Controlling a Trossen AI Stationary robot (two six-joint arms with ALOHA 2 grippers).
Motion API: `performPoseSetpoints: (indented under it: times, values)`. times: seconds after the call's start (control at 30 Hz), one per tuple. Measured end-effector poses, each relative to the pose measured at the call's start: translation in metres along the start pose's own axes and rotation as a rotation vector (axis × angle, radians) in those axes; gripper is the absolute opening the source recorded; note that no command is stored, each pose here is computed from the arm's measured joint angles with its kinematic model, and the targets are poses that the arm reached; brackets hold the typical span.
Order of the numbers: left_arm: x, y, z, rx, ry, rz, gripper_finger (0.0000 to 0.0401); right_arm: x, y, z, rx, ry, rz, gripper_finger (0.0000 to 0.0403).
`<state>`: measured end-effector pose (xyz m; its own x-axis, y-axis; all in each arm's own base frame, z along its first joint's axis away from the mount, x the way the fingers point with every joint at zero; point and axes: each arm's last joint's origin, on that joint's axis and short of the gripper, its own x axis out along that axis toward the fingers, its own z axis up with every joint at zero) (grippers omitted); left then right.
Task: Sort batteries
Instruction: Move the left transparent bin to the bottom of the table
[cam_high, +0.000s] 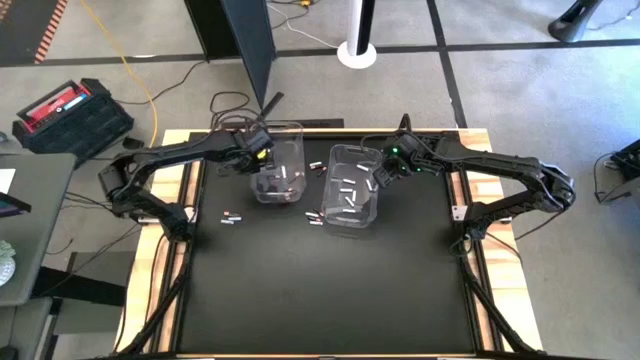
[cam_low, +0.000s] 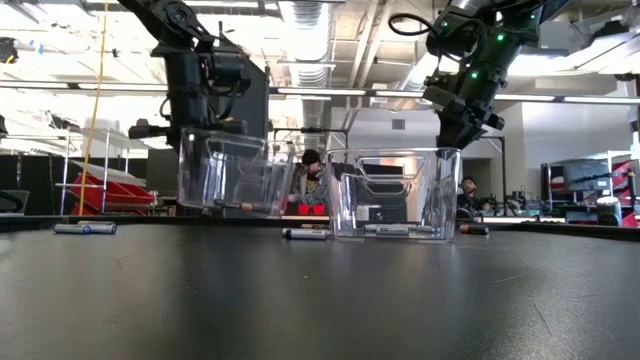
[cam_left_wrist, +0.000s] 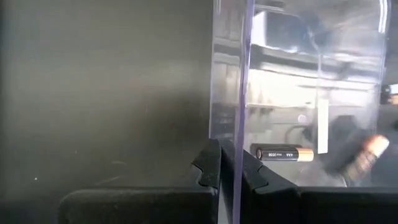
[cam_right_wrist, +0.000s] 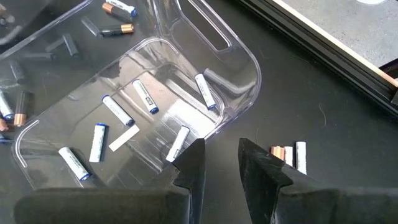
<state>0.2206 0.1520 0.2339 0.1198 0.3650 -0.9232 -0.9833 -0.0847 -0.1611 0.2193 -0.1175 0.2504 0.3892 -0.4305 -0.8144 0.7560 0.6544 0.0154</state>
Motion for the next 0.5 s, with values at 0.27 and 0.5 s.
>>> performPoseSetpoints:
  times: [0.27, 0.5]
  values:
    - [-0.028, 0.007, -0.013, 0.02, 0.045, -0.065, 0.0, 0.0, 0.0, 0.0, 0.0, 0.001, -0.001, 0.0115]
    - [-0.052, 0.004, -0.051, 0.035, 0.084, -0.089, 0.0, 0.0, 0.0, 0.0, 0.0, 0.002, -0.001, 0.0115]
